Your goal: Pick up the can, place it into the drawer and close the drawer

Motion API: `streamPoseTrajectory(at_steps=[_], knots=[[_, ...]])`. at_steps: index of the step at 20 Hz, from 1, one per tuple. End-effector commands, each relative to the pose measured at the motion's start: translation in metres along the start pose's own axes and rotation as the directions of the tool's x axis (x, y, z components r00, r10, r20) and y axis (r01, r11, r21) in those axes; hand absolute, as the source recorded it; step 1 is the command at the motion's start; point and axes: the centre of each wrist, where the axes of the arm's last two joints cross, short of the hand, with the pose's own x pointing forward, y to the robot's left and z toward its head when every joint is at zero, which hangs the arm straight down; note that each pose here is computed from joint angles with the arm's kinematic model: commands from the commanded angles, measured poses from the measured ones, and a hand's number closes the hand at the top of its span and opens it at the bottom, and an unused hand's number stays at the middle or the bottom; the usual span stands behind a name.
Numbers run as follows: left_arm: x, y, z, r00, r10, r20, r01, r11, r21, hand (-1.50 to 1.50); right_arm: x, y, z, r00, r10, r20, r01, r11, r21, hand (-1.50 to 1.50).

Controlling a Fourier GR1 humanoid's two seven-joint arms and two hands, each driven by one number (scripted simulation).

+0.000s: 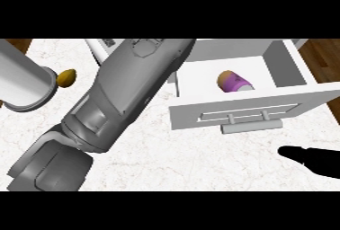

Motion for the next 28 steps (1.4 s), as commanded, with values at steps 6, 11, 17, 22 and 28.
streamPoseTrajectory(at_steps=[6, 11, 17, 22, 28], knots=[[0.000, -0.002, -0.001, 1.000, 0.015, 0.026, -0.015, 1.000, 0.001, -1.50, -0.018, 0.050, -0.029, 0.956, 0.287, 0.063, -0.292, 0.953, 0.087, -1.50], [0.009, -0.003, -0.004, 1.000, 0.010, 0.021, -0.010, 1.000, -0.002, -1.50, -0.041, 0.066, -0.049, 0.914, 0.400, 0.060, -0.405, 0.903, 0.146, -1.50], [-0.004, 0.002, -0.005, 1.000, 0.012, 0.021, -0.011, 0.999, -0.042, -1.50, -0.081, 0.115, -0.051, 0.846, 0.528, 0.075, -0.533, 0.829, 0.171, -1.50], [0.014, 0.015, -0.013, 0.999, 0.035, 0.017, -0.035, 0.999, -0.006, -1.50, -0.100, 0.140, -0.070, 0.810, 0.580, 0.092, -0.587, 0.796, 0.151, -1.50], [0.007, 0.032, -0.018, 1.000, 0.023, 0.007, -0.023, 1.000, 0.012, -1.50, -0.128, 0.156, -0.096, 0.782, 0.622, 0.035, -0.621, 0.774, 0.123, -1.50]])
